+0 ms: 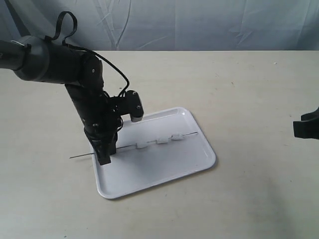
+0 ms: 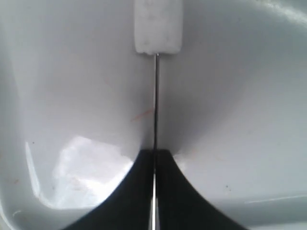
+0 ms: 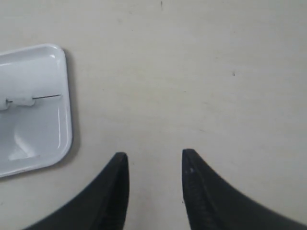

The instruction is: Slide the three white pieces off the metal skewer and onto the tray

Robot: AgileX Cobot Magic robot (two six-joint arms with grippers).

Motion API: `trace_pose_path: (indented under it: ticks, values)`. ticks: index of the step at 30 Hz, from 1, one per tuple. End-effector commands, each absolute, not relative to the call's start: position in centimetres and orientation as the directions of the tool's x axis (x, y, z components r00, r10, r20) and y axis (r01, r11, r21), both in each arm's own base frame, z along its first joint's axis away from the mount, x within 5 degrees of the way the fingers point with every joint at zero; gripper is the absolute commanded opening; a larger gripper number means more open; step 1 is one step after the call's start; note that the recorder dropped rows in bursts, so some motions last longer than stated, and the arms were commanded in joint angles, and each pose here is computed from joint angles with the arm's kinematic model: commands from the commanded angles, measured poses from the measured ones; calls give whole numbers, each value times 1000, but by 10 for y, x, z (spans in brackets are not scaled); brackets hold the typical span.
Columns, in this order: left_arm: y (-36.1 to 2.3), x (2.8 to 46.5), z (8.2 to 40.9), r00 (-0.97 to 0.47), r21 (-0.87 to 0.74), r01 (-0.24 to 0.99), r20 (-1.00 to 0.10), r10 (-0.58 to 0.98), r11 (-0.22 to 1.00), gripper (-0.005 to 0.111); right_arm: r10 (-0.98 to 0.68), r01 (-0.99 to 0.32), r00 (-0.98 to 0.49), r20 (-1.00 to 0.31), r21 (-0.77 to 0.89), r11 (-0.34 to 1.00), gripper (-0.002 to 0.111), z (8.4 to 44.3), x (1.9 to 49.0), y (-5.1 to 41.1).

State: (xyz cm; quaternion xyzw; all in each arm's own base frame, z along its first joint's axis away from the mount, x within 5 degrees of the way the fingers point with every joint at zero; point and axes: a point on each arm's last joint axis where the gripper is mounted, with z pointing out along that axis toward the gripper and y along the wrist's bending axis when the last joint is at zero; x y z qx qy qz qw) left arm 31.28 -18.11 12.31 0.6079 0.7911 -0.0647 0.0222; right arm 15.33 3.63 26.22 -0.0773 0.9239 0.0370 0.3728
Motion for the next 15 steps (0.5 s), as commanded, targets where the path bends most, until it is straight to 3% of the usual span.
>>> trace_pose_path:
  ticks: [1, 7, 15]
  values:
    - [-181, 306, 113, -365, -142, 924, -62, 929, 354, 0, -134, -192, -654, -745, -8, 981, 36, 268, 158, 38]
    - [-178, 293, 122, -444, -249, 863, 40, 895, 439, 0, -112, -194, -619, -777, 13, 981, 36, 272, 161, 40]
    - [-187, 285, 163, -567, -301, 799, -87, 819, 521, 0, -112, -196, -620, -777, 15, 981, 36, 272, 161, 40]
